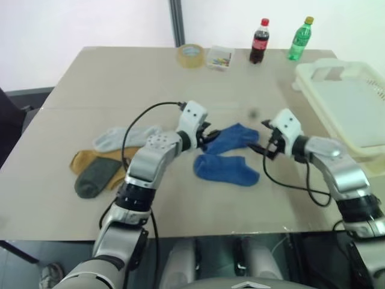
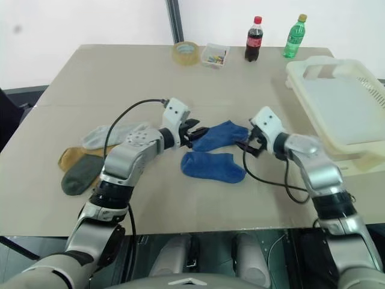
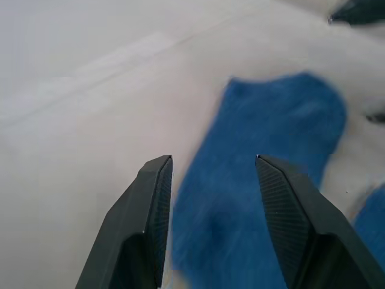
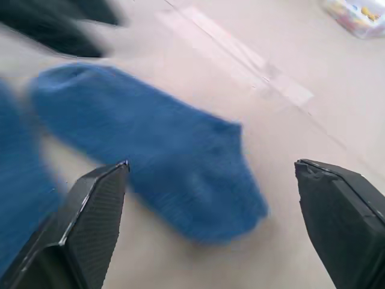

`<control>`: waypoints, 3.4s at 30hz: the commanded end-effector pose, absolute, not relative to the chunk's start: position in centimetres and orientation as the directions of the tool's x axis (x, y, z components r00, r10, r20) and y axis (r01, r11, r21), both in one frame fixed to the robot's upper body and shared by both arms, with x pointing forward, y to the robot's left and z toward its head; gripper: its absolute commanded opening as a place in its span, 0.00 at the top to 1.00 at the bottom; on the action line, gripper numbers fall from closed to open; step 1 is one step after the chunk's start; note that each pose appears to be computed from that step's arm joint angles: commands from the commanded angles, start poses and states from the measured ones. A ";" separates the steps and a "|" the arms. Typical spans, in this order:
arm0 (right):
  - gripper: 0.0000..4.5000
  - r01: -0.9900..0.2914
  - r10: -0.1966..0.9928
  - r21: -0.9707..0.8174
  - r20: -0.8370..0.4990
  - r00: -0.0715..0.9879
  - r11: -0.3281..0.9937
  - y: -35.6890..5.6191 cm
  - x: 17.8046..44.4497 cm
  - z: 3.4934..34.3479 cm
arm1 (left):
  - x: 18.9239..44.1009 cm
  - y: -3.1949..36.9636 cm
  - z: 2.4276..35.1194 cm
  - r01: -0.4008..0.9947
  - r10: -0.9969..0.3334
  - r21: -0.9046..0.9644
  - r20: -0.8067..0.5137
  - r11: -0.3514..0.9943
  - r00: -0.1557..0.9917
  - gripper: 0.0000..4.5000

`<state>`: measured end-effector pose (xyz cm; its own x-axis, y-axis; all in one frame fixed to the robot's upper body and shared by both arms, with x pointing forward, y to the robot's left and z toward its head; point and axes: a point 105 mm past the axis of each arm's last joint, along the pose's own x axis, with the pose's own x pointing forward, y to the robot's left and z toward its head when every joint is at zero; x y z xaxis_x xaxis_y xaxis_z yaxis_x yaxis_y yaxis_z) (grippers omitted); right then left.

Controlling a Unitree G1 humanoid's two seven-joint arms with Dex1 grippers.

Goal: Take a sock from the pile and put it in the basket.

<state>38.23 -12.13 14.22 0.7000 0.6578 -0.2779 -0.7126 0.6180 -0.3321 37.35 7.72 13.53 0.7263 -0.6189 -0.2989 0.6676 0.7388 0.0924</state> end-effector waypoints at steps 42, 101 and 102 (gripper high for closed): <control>0.98 -0.750 0.646 -0.153 -0.416 0.640 0.644 -9.7 28.2 14.0 | 31.7 11.3 13.3 0.877 -0.802 0.006 -0.402 0.480 0.442 1.00; 0.99 -0.877 0.802 -0.274 -0.364 0.474 0.394 -9.0 27.7 12.1 | 27.2 3.2 13.5 0.925 -0.965 -0.345 -0.251 0.157 0.070 0.16; 0.99 -0.877 0.801 -0.272 -0.364 0.476 0.397 -9.1 27.5 12.2 | 27.2 2.9 13.5 0.924 -0.968 -0.353 -0.243 0.145 0.059 0.16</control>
